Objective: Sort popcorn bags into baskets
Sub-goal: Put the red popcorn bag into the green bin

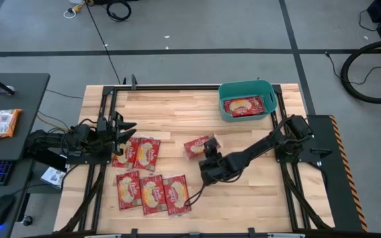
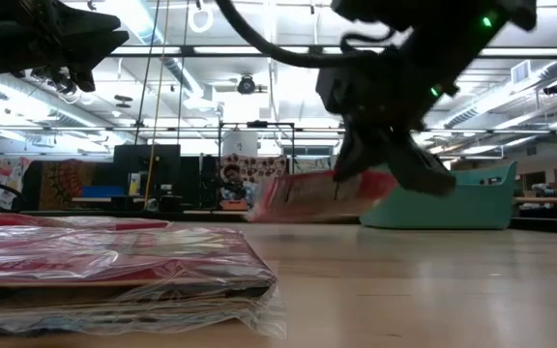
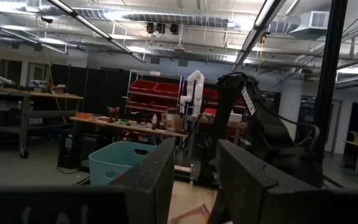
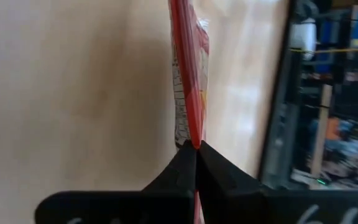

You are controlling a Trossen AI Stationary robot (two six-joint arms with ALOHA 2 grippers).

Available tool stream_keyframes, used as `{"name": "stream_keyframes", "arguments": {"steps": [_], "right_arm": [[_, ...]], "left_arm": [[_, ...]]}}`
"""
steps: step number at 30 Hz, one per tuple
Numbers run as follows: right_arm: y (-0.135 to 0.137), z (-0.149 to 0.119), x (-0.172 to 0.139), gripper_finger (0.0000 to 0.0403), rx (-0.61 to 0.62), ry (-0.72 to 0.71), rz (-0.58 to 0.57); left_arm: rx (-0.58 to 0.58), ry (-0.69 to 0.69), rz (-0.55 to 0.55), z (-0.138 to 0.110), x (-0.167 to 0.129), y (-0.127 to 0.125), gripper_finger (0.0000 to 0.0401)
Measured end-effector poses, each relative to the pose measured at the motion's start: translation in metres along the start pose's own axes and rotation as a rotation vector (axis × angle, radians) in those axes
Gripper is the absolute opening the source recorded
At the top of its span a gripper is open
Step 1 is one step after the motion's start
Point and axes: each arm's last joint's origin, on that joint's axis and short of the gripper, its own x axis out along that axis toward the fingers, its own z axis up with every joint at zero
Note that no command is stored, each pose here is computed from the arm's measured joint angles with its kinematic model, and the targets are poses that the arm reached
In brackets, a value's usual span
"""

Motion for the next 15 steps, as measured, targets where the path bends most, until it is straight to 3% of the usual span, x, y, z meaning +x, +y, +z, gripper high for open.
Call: {"name": "stream_keyframes", "arguments": {"steps": [7, 15], "right_arm": [[-0.023, 0.004, -0.011, 0.0006, -0.015, 0.095, -0.111], [-0.051, -0.018, -0.024, 0.0006, 0.044, 0.221, -0.225]], "left_arm": [[0.000, 0.000, 0.000, 0.000, 0.000, 0.000, 0.0126], [0.000, 0.000, 0.000, 0.000, 0.000, 0.000, 0.0126]]}}
